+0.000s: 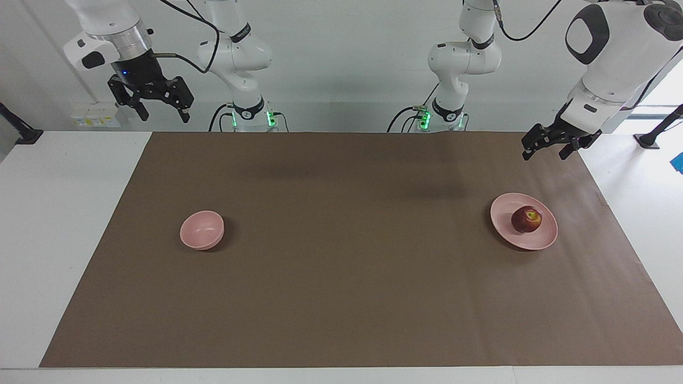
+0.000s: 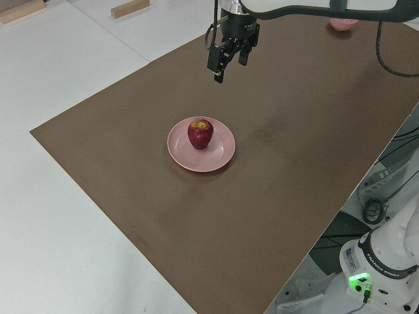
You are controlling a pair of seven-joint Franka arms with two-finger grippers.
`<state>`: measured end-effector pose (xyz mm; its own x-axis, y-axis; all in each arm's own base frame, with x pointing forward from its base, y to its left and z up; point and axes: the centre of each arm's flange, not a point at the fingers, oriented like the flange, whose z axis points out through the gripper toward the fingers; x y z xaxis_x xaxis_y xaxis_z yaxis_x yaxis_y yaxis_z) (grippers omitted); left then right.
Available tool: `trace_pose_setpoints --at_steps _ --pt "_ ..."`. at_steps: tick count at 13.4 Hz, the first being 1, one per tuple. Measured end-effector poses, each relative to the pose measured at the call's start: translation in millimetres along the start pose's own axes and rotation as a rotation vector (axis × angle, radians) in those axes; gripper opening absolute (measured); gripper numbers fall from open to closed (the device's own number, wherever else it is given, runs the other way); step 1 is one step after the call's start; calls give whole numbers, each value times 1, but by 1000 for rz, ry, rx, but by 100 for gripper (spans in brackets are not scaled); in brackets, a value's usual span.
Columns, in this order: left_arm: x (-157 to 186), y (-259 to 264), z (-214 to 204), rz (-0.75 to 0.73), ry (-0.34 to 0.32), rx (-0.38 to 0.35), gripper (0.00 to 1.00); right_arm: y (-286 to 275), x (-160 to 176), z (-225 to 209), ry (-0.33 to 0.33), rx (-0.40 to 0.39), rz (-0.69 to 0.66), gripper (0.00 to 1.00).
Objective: Move apple from plate to bowl
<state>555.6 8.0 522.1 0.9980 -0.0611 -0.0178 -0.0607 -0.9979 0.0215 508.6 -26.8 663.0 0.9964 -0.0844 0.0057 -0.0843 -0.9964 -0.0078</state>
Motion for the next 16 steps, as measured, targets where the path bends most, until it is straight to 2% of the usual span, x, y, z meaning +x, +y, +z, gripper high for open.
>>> trace_pose_setpoints --at_steps 5,13,16 --pt "3 -22 43 39 35 6 100 0 0 0 0 0 1 100" --pt "25 -50 123 44 6 15 100 1 0 0 0 0 1 100" --pt "29 -54 150 39 17 22 100 1 0 0 -1 0 1 100"
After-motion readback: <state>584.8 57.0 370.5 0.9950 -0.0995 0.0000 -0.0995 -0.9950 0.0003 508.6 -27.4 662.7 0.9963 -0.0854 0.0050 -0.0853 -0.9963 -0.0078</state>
